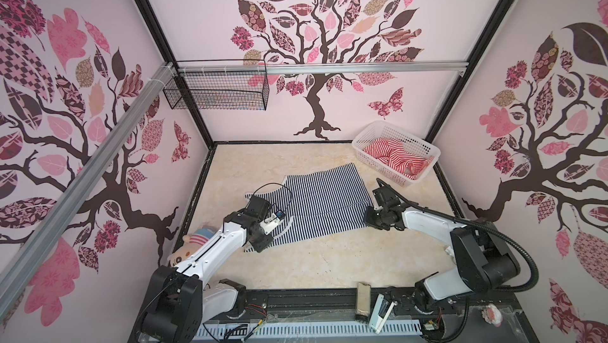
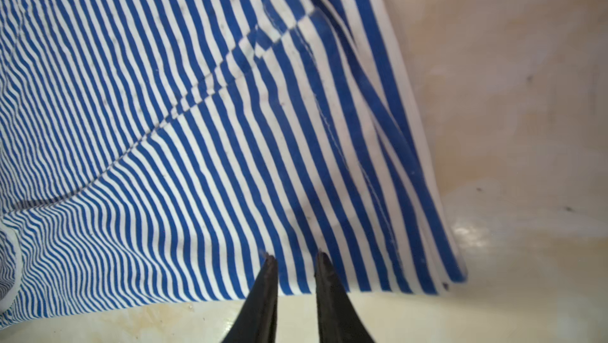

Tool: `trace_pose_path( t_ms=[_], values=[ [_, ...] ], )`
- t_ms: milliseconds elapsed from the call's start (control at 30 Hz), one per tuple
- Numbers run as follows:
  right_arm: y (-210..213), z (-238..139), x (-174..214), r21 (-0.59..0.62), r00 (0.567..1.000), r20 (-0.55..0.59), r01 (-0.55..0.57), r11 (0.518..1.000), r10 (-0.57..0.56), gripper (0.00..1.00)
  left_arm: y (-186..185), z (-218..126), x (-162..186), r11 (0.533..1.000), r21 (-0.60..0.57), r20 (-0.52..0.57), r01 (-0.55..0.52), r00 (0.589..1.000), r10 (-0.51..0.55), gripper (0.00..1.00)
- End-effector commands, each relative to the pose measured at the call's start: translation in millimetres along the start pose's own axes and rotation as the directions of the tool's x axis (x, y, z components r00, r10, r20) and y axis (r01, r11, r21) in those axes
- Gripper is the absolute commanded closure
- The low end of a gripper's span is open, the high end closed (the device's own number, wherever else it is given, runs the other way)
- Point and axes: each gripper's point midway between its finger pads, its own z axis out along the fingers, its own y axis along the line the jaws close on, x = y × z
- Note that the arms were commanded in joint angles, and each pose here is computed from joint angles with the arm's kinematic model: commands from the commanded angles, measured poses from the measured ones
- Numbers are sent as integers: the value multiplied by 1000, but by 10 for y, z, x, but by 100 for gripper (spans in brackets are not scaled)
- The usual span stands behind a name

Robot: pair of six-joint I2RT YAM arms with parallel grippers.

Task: Fold and stack the tank tops

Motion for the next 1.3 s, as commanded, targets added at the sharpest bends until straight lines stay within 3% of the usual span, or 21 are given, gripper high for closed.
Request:
trace_pose_path(
  t_ms=[0, 233, 633, 967, 1133, 1267],
  values=[
    [91, 25, -177, -7, 1000, 29, 9, 1000, -9, 75, -20, 65, 64, 999, 4, -10, -50, 999, 50, 54],
    [-216, 185, -164, 169, 999, 7, -42, 985, 41, 70, 121, 317, 231, 1000, 9, -92, -30, 995, 31, 55],
    [-376, 60, 387, 177, 997, -52, -55, 983, 65, 67, 233, 475, 467, 998, 37, -155, -46, 987, 51, 59],
    [-332, -98, 1062, 123, 991, -121, -41, 992, 56, 65, 312, 215, 716, 991, 131, -147, -42, 987, 61, 63],
    [-402, -250, 1163, 146, 992, -120, -33, 989, 51, 65, 78, 42, 817, 969, 235, -150, -74, 982, 112, 67],
    [-318, -471, 1064, 109, 997, -73, -23, 994, 31, 64, 87, -70, 793, 975, 203, -123, -95, 985, 121, 67]
  ],
)
